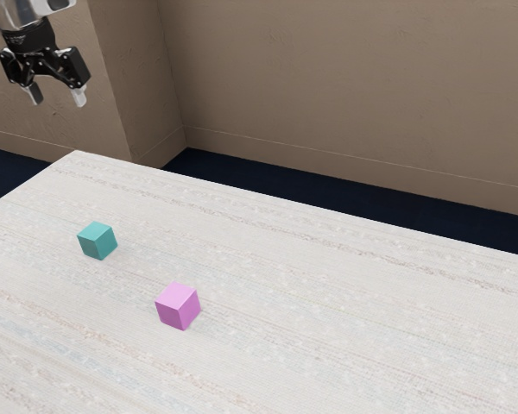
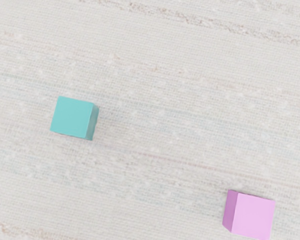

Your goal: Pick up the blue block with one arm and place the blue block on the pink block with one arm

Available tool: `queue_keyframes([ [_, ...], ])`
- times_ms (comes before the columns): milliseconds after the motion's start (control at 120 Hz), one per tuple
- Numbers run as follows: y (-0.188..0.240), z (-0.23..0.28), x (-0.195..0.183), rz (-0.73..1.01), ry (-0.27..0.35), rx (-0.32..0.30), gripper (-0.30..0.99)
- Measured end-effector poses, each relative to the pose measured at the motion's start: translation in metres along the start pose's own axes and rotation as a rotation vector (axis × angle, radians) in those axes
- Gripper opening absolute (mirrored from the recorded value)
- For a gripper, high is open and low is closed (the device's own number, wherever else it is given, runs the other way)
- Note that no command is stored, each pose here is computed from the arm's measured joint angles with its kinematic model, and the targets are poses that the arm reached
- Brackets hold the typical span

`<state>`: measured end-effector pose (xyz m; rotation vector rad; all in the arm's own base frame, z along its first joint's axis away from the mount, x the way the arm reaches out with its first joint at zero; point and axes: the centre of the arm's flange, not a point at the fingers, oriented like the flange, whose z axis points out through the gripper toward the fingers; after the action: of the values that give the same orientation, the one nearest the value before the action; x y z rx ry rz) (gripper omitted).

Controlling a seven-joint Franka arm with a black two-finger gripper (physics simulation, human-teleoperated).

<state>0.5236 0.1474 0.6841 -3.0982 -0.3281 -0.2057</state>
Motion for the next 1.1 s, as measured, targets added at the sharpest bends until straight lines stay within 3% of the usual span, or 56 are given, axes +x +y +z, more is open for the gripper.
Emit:
queue_keyframes([
  [158, -0.002, -0.004, 0.0, -0.003, 0.006, 0.001, 0.69],
  [200, -0.005, -0.038, -0.002, -0.007, 0.058, 0.01, 0.69],
  [258, -0.008, -0.122, -0.024, -0.014, 0.186, 0.028, 0.69],
  [308, -0.018, -0.128, -0.023, -0.034, 0.176, 0.039, 0.69],
  [392, -0.047, -0.08, 0.004, -0.08, 0.082, 0.065, 0.69],
  [517, -0.13, 0.059, 0.053, -0.183, -0.099, 0.069, 0.69],
  [650, -0.147, 0.177, 0.081, -0.163, -0.19, 0.056, 0.69],
  [850, -0.18, 0.314, 0.069, -0.185, -0.222, 0.014, 0.69],
  [950, -0.179, 0.345, 0.061, -0.199, -0.191, -0.016, 0.69],
  [1100, -0.171, 0.353, 0.064, -0.118, -0.128, -0.03, 0.69],
])
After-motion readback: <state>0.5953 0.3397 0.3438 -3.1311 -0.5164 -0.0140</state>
